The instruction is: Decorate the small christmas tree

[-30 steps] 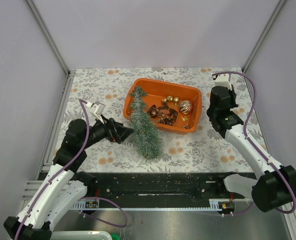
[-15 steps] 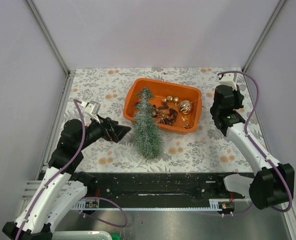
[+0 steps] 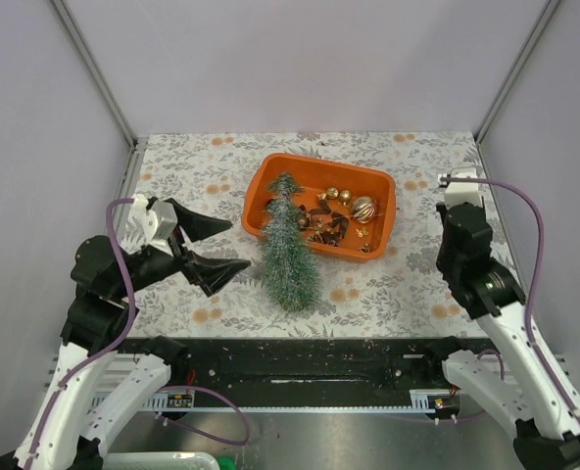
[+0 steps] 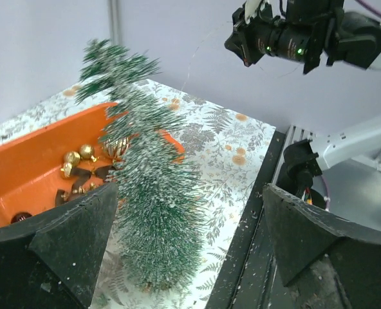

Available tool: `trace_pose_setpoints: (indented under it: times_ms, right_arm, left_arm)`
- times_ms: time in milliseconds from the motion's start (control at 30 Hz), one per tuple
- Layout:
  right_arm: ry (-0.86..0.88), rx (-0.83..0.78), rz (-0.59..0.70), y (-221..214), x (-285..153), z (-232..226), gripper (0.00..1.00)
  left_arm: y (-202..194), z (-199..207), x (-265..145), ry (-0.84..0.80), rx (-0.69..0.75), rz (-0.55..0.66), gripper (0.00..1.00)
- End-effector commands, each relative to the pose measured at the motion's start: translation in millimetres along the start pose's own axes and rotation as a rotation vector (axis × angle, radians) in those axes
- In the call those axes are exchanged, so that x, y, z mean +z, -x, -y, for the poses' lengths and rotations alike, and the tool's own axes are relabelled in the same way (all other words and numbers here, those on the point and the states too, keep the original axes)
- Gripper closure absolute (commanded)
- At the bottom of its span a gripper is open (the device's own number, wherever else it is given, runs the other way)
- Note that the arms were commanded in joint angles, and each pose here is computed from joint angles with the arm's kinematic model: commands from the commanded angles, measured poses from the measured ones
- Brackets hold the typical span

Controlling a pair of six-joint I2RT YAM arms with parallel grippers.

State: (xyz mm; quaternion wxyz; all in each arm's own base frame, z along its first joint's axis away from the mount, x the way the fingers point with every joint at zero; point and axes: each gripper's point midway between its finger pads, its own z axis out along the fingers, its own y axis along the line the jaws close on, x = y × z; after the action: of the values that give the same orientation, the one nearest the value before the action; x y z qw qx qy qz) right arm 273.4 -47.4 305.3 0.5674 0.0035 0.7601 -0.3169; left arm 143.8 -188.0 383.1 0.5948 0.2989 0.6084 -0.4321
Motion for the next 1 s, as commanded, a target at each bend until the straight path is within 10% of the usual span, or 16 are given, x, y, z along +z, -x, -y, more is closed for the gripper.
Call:
trace_pose_setpoints:
  times_ms: [0,200,600,967]
  right_arm:
    - [0.325,0.051,0.027,4.2,-42.4,-22.2,1.00]
    - [0.908,0.037,0.264,27.7,-134.5,-62.3,1.00]
    - [1.333,0.026,0.519,90.7,-202.4,-88.9,1.00]
    - [1.592,-0.008,0.477,100.0,-245.1,-102.5,1.00]
  left_arm:
    - [23.5,25.3,1.0,-0.158,0.164,0.023,0.01]
    - [17.9,30.1,29.0,-0.204,0.199,-0.004,0.01]
    - [13.5,45.5,52.9,-0.325,0.232,-0.035,0.02]
    - [30.3,59.9,102.6,-0.420,0.327,-0.005,0.02]
